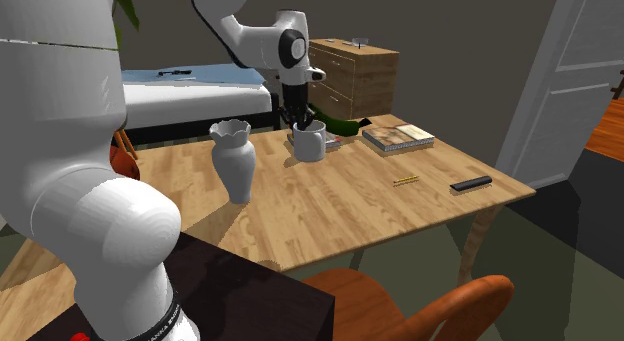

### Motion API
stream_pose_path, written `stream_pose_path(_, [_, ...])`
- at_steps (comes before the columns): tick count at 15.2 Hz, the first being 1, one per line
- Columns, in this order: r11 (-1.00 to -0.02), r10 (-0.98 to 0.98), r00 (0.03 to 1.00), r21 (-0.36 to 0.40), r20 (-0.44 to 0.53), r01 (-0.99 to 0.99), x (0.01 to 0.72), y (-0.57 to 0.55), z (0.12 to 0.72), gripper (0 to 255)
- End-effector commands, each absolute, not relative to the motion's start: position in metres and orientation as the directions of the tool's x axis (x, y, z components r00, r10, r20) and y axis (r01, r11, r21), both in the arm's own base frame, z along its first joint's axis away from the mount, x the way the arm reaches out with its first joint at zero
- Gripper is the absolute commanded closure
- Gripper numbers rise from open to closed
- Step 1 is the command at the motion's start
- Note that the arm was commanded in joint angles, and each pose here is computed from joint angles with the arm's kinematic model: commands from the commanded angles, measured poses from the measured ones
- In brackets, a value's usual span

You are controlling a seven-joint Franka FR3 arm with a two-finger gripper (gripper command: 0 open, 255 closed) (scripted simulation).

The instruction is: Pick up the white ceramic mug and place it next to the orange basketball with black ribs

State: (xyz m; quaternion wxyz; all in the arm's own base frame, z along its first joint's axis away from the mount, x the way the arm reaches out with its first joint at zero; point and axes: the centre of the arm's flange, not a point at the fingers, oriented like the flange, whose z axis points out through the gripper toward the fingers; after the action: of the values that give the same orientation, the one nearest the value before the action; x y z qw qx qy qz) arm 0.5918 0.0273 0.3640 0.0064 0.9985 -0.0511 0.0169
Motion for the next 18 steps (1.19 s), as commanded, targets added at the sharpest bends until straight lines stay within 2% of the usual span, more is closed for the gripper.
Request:
stream_pose_path(1, [-0.995,-0.102,0.994,0.011,0.034,-0.102,0.591,0.028,0.375,255])
stream_pose_path(18, [-0.995,-0.102,0.994,0.011,0.034,-0.102,0.591,0.028,0.461,255])
